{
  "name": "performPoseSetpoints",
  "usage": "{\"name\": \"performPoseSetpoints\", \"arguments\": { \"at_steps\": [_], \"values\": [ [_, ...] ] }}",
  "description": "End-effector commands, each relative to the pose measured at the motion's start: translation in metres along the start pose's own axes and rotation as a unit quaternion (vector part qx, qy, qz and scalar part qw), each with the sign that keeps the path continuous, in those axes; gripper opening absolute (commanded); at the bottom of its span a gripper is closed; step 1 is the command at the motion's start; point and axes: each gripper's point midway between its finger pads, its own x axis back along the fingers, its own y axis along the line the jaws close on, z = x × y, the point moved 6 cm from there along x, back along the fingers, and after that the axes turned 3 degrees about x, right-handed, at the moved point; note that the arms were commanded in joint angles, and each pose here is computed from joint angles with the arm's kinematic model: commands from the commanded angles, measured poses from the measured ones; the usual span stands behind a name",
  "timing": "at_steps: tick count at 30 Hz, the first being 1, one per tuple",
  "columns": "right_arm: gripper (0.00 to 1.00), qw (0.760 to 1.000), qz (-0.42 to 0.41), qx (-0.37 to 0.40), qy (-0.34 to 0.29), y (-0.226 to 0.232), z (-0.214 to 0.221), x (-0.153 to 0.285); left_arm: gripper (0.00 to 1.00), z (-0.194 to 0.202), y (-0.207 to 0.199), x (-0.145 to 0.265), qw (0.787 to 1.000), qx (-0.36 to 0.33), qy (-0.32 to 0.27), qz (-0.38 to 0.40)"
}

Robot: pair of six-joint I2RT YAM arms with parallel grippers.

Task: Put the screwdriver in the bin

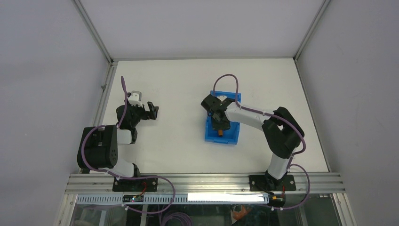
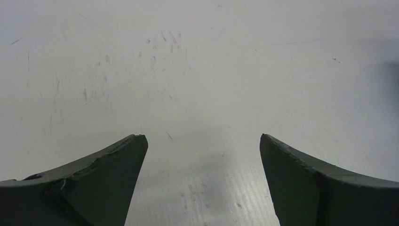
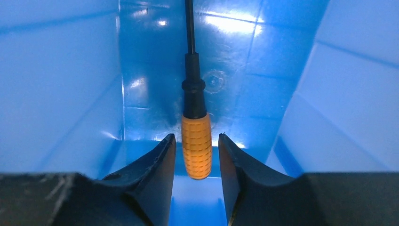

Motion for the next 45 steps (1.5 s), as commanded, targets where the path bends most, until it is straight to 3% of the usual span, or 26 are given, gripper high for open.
{"name": "performPoseSetpoints", "arguments": {
  "at_steps": [1,6,9,10,11,12,13,19,28,38,45],
  "values": [
    [0.41,0.998,-0.008,-0.029,-0.062,-0.009,-0.020,0.035,0.99,-0.014,-0.005,-0.003,0.999,-0.013,-0.035,0.017],
    [0.42,0.994,-0.029,-0.026,-0.102,-0.014,-0.032,0.068,0.99,-0.014,-0.005,-0.003,0.999,-0.013,-0.035,0.017],
    [0.48,0.990,-0.044,-0.019,-0.133,-0.020,-0.040,0.094,0.99,-0.014,-0.005,-0.003,0.999,-0.013,-0.035,0.016],
    [0.56,0.988,-0.046,-0.018,-0.148,-0.024,-0.043,0.103,0.99,-0.014,-0.005,-0.003,0.999,-0.013,-0.035,0.017],
    [0.71,0.984,-0.045,-0.019,-0.170,-0.031,-0.046,0.114,0.99,-0.014,-0.005,-0.003,0.999,-0.013,-0.035,0.017],
    [0.92,0.983,-0.044,-0.015,-0.180,-0.035,-0.047,0.119,0.99,-0.014,-0.005,-0.003,0.999,-0.013,-0.035,0.017],
    [0.98,0.979,-0.045,-0.014,-0.197,-0.041,-0.049,0.127,0.99,-0.014,-0.005,-0.003,0.999,-0.013,-0.036,0.017],
    [0.99,0.960,-0.067,-0.004,-0.273,-0.081,-0.053,0.154,0.99,-0.014,-0.005,-0.003,0.999,-0.013,-0.035,0.017],
    [0.99,0.943,-0.002,-0.156,-0.294,-0.175,-0.039,0.114,0.99,-0.014,-0.005,-0.003,0.999,-0.013,-0.035,0.017],
    [0.99,0.912,0.028,-0.245,-0.327,-0.193,0.008,0.039,0.99,-0.014,-0.005,-0.003,0.999,-0.013,-0.035,0.016],
    [0.99,0.920,0.047,-0.227,-0.315,-0.197,0.010,0.039,0.99,-0.014,-0.005,-0.003,0.999,-0.013,-0.035,0.016]
  ]
}}
